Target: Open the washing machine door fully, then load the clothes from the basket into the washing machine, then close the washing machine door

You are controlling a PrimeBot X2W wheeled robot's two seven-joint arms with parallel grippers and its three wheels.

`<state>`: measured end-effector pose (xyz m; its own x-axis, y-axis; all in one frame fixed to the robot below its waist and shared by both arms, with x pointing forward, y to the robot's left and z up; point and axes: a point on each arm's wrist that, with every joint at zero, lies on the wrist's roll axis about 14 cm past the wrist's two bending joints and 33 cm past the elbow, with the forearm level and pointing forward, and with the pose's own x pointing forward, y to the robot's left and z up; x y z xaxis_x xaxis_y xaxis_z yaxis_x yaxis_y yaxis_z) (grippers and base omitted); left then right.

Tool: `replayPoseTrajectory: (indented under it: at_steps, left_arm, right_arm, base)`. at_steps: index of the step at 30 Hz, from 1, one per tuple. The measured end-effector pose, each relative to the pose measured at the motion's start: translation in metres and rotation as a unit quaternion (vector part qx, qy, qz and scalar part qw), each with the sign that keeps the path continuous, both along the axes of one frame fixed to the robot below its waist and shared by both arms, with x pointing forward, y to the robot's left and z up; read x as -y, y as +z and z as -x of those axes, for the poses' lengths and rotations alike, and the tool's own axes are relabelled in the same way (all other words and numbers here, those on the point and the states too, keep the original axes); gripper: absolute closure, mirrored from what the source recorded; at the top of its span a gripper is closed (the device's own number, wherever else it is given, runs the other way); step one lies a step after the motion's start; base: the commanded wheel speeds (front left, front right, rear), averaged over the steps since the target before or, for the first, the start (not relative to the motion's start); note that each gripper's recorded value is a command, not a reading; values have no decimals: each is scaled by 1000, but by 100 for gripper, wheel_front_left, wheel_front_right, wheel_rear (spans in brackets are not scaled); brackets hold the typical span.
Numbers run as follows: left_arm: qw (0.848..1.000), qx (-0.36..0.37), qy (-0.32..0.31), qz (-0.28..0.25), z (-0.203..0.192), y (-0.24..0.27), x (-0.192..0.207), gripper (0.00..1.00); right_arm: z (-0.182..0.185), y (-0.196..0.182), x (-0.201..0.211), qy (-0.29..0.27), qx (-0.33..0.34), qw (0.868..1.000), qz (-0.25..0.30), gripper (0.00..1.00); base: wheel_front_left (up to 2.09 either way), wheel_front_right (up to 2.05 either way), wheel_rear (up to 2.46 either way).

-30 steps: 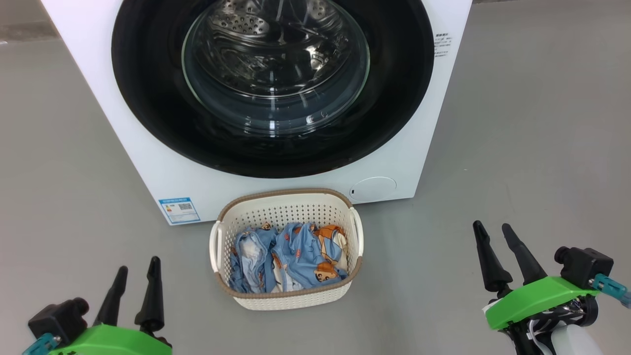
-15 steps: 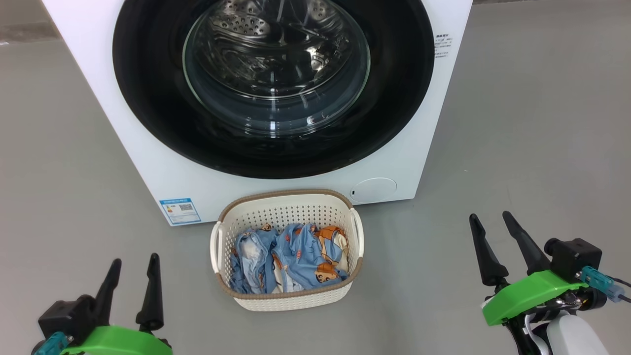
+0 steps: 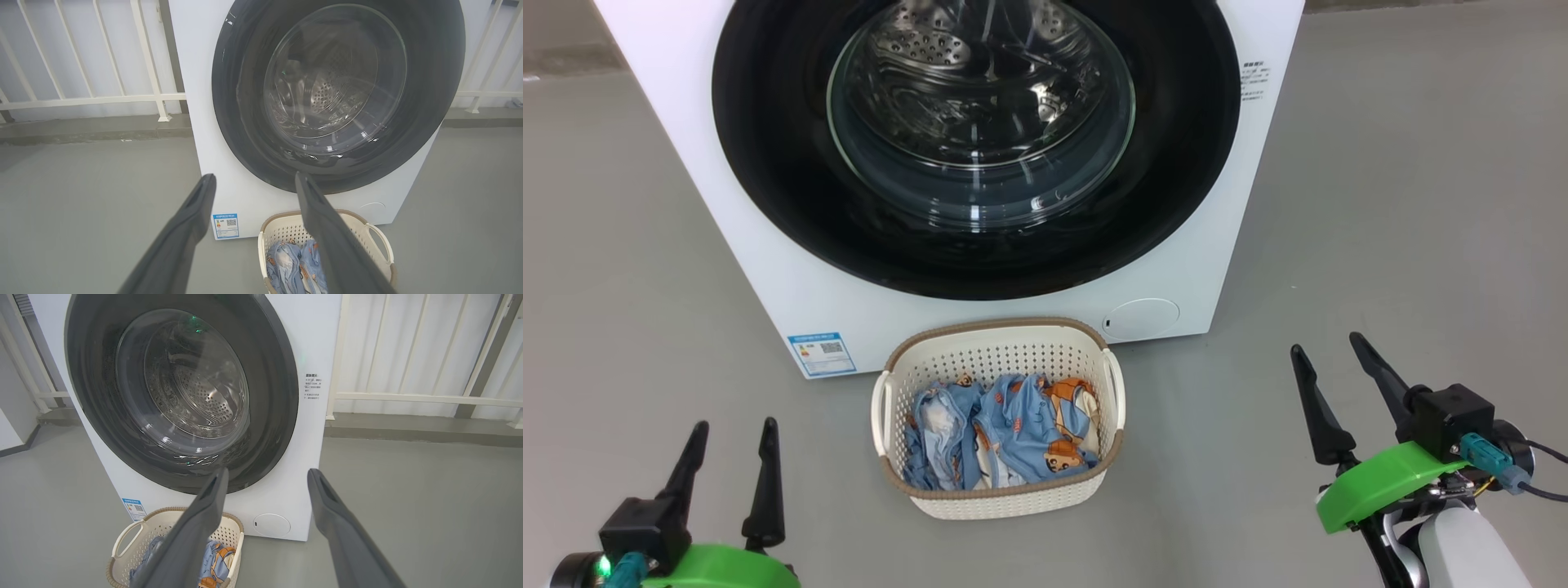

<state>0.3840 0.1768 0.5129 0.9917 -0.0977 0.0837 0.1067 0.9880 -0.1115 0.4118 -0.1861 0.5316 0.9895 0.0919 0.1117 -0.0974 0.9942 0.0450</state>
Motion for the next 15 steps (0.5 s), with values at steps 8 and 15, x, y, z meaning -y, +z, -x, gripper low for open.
replayPoseTrajectory:
  at_steps: [8, 15]
  left_arm:
    - [999, 5, -2, -44, 2, -2, -1, 0]
    - [999, 0, -1, -48, 2, -5, -2, 0]
  right_arm:
    - [4, -12, 3, -3, -12, 999, 41, 0]
    - [5, -12, 3, -2, -13, 999, 45, 0]
  base:
    - [0, 0, 0]
    - [0, 0, 0]
